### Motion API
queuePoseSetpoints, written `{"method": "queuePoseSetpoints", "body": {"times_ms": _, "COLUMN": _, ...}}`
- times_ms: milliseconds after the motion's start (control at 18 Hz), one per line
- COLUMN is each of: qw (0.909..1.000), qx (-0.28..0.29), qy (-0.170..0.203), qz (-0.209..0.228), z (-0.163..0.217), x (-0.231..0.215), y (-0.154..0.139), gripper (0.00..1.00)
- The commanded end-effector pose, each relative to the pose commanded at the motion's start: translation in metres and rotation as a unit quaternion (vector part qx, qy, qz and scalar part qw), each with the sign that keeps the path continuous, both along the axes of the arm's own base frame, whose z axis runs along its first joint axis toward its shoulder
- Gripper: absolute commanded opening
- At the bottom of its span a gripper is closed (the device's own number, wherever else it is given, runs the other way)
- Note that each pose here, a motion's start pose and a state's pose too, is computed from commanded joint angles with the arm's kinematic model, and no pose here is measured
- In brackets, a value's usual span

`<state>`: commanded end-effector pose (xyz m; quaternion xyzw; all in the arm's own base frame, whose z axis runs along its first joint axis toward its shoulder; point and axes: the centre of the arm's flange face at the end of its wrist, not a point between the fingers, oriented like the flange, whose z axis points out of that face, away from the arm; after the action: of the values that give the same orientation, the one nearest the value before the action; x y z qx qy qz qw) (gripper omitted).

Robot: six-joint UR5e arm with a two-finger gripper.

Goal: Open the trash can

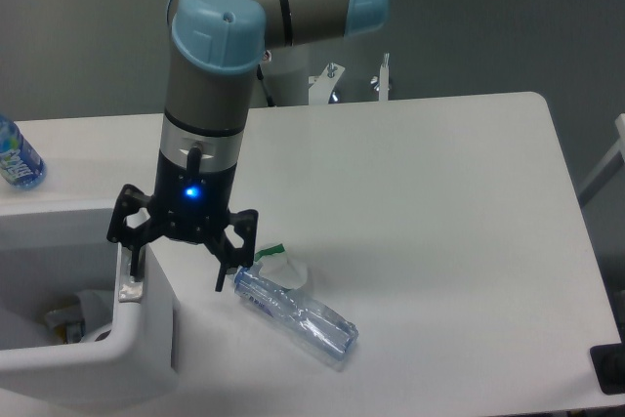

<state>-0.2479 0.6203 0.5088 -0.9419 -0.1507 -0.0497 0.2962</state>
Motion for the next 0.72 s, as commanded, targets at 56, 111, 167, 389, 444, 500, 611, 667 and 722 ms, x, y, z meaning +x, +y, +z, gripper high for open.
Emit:
{"method": "queuePoseSetpoints", "body": {"times_ms": 56, "qw": 1.0000, "qx": 0.005, "qy": 0.004, "qz": 0.004, "z": 0.007, "x": -0.004, "y": -0.002, "gripper": 1.00}}
{"method": "queuePoseSetpoints", "body": {"times_ms": 111, "qw": 0.9999, "qx": 0.008, "qy": 0.007, "qz": 0.005, "z": 0.011, "x": -0.007, "y": -0.004, "gripper": 1.00}}
{"method": "queuePoseSetpoints", "body": {"times_ms": 167, "qw": 0.9998, "qx": 0.010, "qy": 0.011, "qz": 0.010, "z": 0.015, "x": -0.013, "y": -0.007, "gripper": 1.00}}
{"method": "queuePoseSetpoints", "body": {"times_ms": 389, "qw": 0.9992, "qx": 0.016, "qy": 0.027, "qz": 0.026, "z": 0.024, "x": -0.044, "y": -0.022, "gripper": 1.00}}
{"method": "queuePoseSetpoints", "body": {"times_ms": 444, "qw": 0.9990, "qx": 0.015, "qy": 0.035, "qz": 0.022, "z": 0.026, "x": -0.047, "y": -0.025, "gripper": 1.00}}
{"method": "queuePoseSetpoints", "body": {"times_ms": 500, "qw": 0.9989, "qx": 0.016, "qy": 0.042, "qz": 0.015, "z": 0.030, "x": -0.047, "y": -0.028, "gripper": 1.00}}
{"method": "queuePoseSetpoints", "body": {"times_ms": 611, "qw": 0.9986, "qx": 0.006, "qy": 0.052, "qz": -0.001, "z": 0.023, "x": -0.047, "y": -0.030, "gripper": 1.00}}
{"method": "queuePoseSetpoints", "body": {"times_ms": 667, "qw": 0.9975, "qx": -0.007, "qy": 0.070, "qz": -0.008, "z": 0.020, "x": -0.049, "y": -0.033, "gripper": 1.00}}
{"method": "queuePoseSetpoints", "body": {"times_ms": 722, "qw": 0.9954, "qx": -0.028, "qy": 0.090, "qz": -0.016, "z": 0.012, "x": -0.052, "y": -0.039, "gripper": 1.00}}
